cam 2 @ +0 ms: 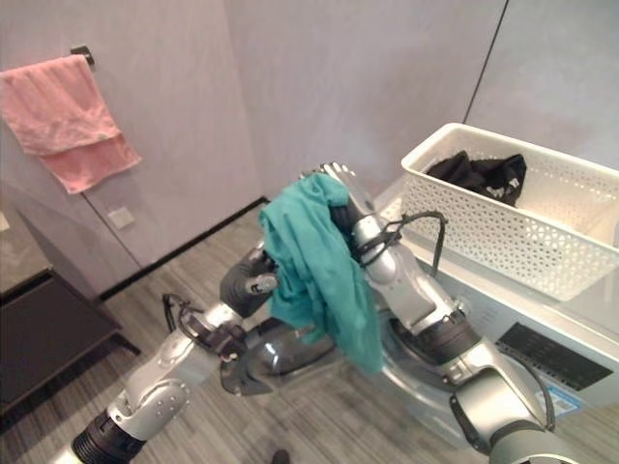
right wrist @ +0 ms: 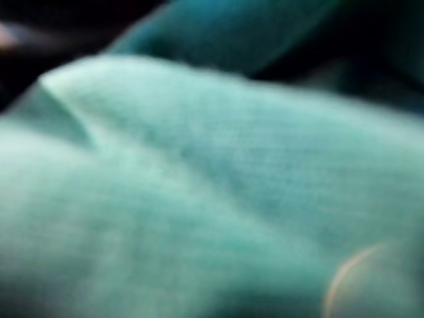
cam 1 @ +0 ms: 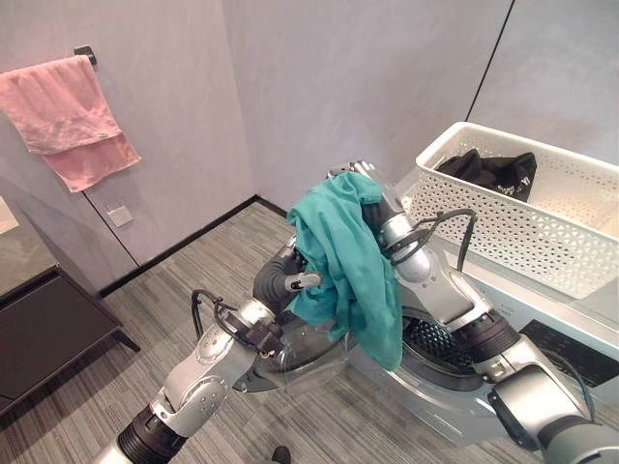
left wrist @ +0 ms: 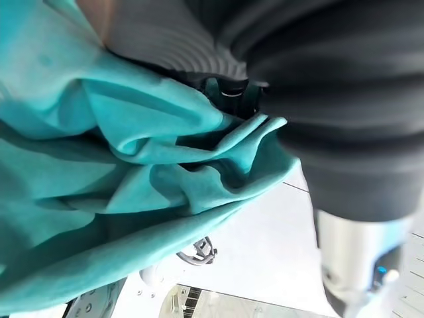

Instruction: Grab the laundry basket,head to the washer,open it,put in the laundry and shut it.

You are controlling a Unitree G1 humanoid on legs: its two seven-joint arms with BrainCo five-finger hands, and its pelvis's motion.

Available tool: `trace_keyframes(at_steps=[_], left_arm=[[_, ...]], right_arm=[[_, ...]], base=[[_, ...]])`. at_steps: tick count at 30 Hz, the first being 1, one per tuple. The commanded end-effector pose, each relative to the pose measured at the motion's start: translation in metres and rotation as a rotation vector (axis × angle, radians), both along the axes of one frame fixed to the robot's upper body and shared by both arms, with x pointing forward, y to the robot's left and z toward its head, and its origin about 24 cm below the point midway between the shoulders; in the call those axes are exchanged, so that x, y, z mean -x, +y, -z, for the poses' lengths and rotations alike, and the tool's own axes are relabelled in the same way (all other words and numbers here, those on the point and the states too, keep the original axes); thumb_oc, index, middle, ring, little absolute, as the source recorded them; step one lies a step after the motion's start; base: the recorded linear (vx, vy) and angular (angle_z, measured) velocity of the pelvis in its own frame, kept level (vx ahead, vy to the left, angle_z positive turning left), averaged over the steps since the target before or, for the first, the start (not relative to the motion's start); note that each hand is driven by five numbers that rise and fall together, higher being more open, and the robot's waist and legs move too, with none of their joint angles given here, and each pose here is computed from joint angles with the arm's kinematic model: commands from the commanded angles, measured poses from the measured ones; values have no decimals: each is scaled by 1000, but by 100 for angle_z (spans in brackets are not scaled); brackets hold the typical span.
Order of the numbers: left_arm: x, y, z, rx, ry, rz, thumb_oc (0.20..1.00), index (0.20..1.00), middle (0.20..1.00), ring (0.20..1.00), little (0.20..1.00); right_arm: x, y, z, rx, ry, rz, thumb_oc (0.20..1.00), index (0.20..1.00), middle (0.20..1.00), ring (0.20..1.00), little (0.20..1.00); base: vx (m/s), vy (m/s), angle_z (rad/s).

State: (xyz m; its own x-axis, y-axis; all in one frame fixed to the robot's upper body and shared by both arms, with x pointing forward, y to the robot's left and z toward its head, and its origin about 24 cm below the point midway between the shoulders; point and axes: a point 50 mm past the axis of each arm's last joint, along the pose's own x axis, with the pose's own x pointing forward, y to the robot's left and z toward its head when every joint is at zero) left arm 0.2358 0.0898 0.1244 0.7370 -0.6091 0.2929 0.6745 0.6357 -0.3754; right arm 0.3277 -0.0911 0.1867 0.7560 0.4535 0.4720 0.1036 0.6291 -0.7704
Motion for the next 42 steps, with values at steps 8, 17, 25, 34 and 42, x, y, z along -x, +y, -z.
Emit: trace_keyframes(at_steps=[8, 17, 25, 34, 42], left_arm=[[0, -67, -40, 147, -104, 267, 344, 344, 344, 344, 344], [-1, -76, -45, 160, -107, 271, 200, 200, 200, 200, 200], [-1, -67, -45, 158, -118, 241, 200, 200, 200, 200, 200], [-1, -47, -33, 134, -99, 203, 200, 200, 200, 200, 200], [6, -38, -22, 152, -35, 255, 200, 200, 200, 200, 200]], right_arm=[[21, 39, -13, 132, -173, -122, 200, 200, 200, 200, 200], [27, 42, -3, 100, -129, -149, 222, 222, 222, 222, 222], [32, 37, 10, 21, -38, -180, 1000, 1000, 1000, 1000, 1000], [40, 5, 19, -192, 136, -236, 1000, 1000, 1000, 1000, 1000], [47, -19, -2, -177, 224, -378, 1000, 1000, 1000, 1000, 1000]], base=[[0, 0, 0], [1, 1, -1], [0, 0, 0], [-1, 4, 0], [-18, 12, -2]])
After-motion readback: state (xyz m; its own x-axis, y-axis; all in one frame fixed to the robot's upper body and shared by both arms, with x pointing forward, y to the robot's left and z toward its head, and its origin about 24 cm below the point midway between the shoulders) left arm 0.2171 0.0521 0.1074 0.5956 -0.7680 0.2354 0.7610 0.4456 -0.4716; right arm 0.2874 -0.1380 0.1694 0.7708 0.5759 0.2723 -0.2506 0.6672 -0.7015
